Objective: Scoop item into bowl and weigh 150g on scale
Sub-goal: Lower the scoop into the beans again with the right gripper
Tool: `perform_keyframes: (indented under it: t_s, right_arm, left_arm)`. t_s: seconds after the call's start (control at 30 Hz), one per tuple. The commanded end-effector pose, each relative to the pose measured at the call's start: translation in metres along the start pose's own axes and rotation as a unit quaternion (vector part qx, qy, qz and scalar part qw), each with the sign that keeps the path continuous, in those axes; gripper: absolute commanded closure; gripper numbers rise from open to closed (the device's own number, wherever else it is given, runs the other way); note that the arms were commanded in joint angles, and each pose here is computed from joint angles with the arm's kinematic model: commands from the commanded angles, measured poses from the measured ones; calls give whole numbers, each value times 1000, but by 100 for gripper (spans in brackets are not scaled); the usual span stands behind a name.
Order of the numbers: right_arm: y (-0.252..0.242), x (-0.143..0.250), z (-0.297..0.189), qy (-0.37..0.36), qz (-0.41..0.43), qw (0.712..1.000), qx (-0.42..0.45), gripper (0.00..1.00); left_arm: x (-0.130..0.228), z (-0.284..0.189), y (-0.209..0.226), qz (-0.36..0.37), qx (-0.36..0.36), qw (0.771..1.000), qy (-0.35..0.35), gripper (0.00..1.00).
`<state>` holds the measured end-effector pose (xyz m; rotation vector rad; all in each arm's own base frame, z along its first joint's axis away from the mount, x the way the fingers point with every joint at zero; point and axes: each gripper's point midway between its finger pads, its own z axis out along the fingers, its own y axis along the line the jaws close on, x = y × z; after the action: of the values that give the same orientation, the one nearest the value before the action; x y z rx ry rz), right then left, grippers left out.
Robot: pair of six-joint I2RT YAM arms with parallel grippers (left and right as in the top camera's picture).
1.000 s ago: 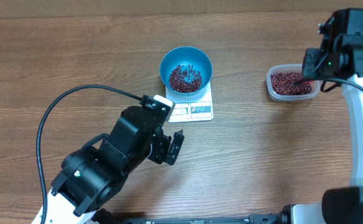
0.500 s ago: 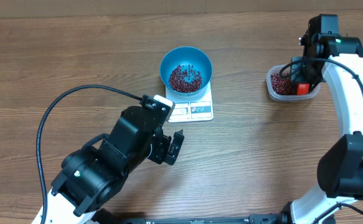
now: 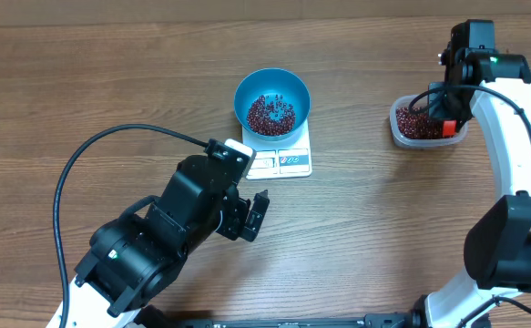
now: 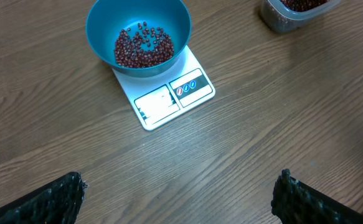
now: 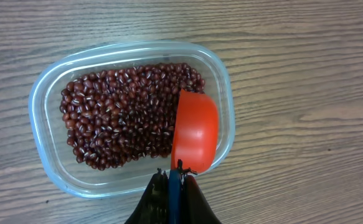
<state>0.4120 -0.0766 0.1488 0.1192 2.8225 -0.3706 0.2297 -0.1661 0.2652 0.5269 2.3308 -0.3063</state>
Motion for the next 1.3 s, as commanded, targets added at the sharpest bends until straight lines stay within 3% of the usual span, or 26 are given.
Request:
perform_keyframes:
  t_s: [0.0,0.47,0.7,1.27]
  right_arm:
    - [-4,3,7,9,-9,1000,8,96]
    - [1,22,32,34,0,999,-20,96]
    - [25,19,33,24,24,991,-133,96]
    - [38,16,27,11,35,973,-227,96]
  left_arm:
    - [2,2,0,10,-4,1000,4,1]
    - [2,2,0,10,-4,1000,4,1]
    - [2,2,0,10,-4,1000,4,1]
    - [2,2,0,10,-4,1000,4,1]
